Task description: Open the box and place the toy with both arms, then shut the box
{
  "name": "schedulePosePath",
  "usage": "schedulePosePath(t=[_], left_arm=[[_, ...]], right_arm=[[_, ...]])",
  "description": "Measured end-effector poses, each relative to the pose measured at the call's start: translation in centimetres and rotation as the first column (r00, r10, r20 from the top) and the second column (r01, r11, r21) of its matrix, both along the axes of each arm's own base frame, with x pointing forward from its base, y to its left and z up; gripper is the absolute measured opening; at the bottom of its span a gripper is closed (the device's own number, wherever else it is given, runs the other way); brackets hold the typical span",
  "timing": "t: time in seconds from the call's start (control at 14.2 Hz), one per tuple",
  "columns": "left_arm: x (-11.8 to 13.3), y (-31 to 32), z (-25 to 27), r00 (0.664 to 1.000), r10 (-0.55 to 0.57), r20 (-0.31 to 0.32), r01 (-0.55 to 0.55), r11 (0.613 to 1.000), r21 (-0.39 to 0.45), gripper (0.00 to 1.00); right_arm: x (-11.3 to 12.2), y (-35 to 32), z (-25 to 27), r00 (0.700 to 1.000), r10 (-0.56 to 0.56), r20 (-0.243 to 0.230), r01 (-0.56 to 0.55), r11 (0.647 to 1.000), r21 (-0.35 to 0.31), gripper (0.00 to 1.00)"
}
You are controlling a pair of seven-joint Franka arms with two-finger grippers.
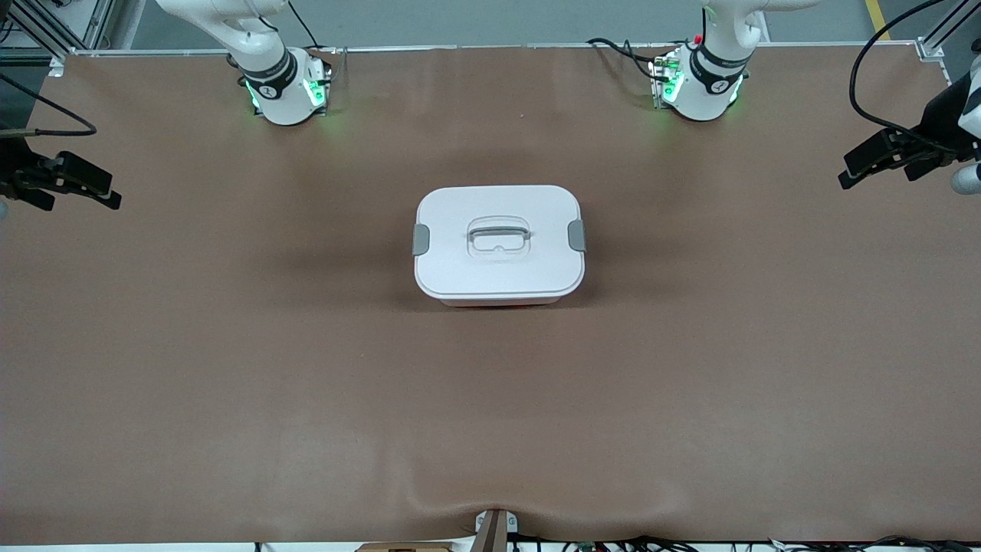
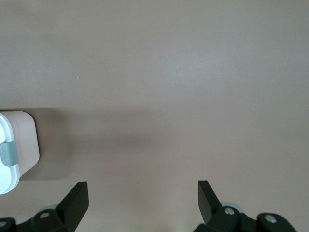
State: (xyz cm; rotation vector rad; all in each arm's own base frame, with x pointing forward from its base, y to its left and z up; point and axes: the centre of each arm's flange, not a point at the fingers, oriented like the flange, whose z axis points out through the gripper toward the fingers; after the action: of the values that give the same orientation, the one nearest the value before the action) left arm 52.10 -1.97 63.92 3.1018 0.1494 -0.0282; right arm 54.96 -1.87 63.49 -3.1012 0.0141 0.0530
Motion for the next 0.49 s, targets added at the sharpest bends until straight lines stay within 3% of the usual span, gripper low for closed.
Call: schedulePosePath(t=[0.49], left_arm=[[-0.09,0.2,-0.02,1.0,-0.009,-0.007,0.009,1.0,0.0,1.0]], right_arm=[[0.0,0.01,0.0,1.0,0.0,0.0,0.0,1.0,0.0,1.0]])
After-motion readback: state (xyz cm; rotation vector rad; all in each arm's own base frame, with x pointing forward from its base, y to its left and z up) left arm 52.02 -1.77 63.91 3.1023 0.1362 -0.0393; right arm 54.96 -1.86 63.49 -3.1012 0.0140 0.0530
